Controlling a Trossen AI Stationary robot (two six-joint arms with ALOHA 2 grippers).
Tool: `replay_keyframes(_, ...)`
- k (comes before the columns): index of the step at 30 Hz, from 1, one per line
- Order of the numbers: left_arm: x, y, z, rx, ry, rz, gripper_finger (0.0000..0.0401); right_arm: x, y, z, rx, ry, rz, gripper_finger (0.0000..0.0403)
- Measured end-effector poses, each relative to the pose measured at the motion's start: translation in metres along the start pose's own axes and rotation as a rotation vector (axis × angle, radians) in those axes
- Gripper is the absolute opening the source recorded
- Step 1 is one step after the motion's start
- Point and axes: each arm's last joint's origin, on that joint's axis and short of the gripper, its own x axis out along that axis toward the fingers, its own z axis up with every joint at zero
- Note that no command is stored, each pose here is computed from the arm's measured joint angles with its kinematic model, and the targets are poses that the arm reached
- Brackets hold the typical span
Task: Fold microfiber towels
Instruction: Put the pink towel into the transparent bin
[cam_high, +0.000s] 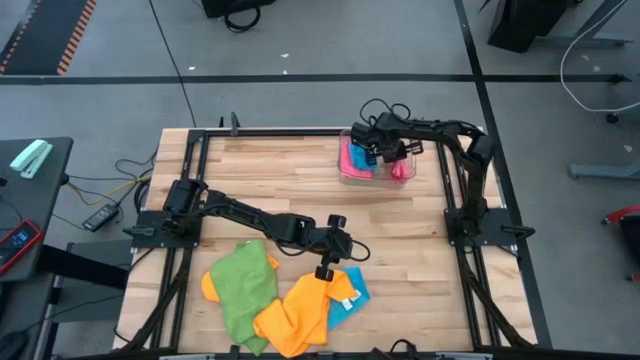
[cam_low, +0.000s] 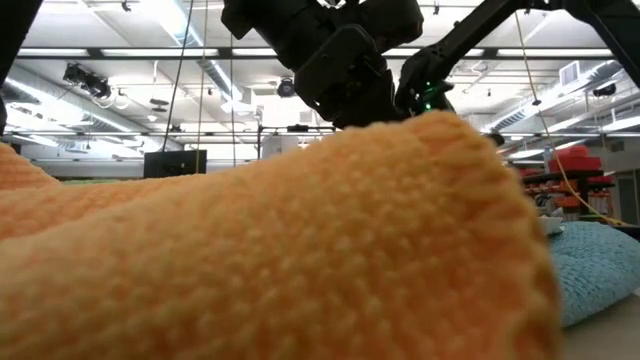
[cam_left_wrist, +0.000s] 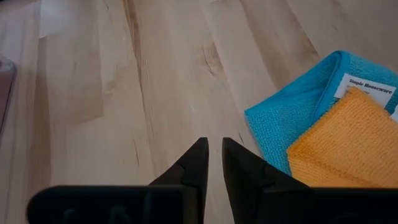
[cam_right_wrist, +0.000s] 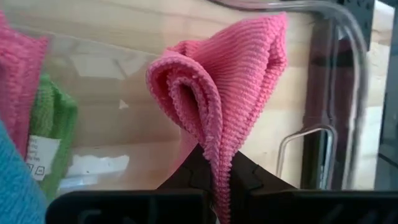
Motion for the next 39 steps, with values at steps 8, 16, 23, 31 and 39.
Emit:
replay_keyframes(8, 0.0, 0.0, 0.0, -0.001, 0.0, 0.0, 0.0061, 0.0, 0.007, 0.002, -0.042, 0.009, 0.089, 0.0025)
replay_keyframes(16, 0.0, 0.0, 0.0, -0.003, 0.001, 0.0, 0.0051, 0.002, 0.006, 0.006, -0.052, 0.036, 0.116, 0.0071)
replay_keyframes(23, 0.0, 0.0, -0.002, -0.018, 0.021, -0.003, 0.006, 0.001, 0.012, 0.011, -0.065, 0.039, 0.225, 0.0148)
replay_keyframes(31, 0.0, -0.001, -0.004, -0.015, 0.037, -0.006, 0.0054, -0.02, 0.004, 0.013, -0.081, 0.019, 0.37, 0.0202)
replay_keyframes(39, 0.0, -0.001, -0.004, -0.015, 0.037, -0.006, 0.0055, -0.053, -0.035, 0.019, -0.269, -0.125, 0.45, 0.0201)
